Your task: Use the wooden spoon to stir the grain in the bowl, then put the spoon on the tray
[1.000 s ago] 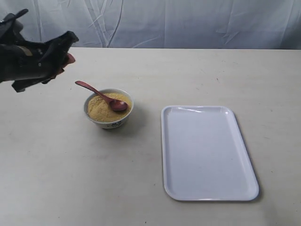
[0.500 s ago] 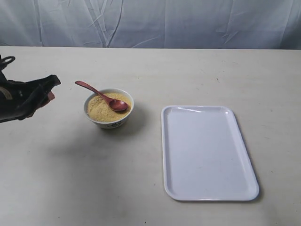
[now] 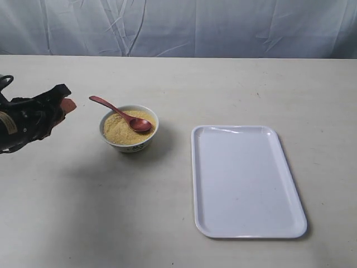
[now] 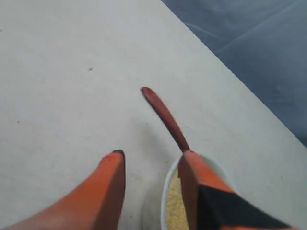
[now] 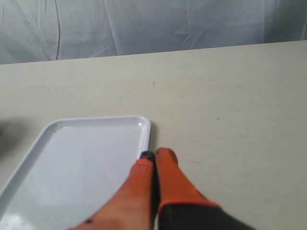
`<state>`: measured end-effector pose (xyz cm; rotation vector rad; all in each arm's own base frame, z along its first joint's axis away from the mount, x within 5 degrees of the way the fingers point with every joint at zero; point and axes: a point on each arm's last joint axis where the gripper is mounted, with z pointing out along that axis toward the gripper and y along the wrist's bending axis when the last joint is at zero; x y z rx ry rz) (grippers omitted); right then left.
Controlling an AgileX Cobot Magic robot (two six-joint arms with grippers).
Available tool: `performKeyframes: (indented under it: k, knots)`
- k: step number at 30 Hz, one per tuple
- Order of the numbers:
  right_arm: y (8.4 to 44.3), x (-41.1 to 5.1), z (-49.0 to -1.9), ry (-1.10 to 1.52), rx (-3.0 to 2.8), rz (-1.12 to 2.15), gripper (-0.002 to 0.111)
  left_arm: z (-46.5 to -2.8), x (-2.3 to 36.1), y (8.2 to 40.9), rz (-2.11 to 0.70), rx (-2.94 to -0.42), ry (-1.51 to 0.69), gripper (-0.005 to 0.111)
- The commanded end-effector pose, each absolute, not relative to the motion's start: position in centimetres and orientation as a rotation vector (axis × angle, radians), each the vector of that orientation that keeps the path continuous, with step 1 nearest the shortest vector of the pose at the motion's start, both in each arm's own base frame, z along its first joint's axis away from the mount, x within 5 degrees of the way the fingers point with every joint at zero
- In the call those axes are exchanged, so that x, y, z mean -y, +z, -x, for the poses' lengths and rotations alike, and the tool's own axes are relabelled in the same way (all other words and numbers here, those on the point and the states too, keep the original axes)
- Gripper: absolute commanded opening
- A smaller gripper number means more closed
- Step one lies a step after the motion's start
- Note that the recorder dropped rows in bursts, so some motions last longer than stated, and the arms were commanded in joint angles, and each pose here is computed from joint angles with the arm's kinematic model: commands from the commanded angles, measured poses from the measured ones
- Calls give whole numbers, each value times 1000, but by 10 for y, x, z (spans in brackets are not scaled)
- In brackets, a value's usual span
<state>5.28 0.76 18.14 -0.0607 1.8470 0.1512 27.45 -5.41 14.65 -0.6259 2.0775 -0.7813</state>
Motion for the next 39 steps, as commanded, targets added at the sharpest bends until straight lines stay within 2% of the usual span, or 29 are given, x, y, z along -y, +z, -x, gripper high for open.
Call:
performKeyframes:
  k: [1, 4, 9, 14, 16, 35, 39]
  knots:
    - [181, -8, -53, 151, -1837, 65, 0, -284, 49, 126, 763, -2024, -949, 38]
    - [181, -8, -53, 151, -1837, 65, 0, -292, 49, 116, 803, -1984, -1083, 38]
    - [181, -8, -53, 151, -1837, 65, 0, -308, 49, 98, 845, -1959, -1145, 39]
    - [181, -8, -53, 151, -1837, 65, 0, -325, 54, 91, 864, -1918, -1258, 56]
    - [181, -8, -53, 151, -1837, 65, 0, -329, 56, 89, 836, -1922, -1275, 59]
    - [181, -8, -53, 151, -1837, 65, 0, -364, 63, 62, 905, -1931, -1405, 59]
    - [181, -8, -53, 151, -1837, 65, 0, -362, 65, 58, 900, -1954, -1439, 55]
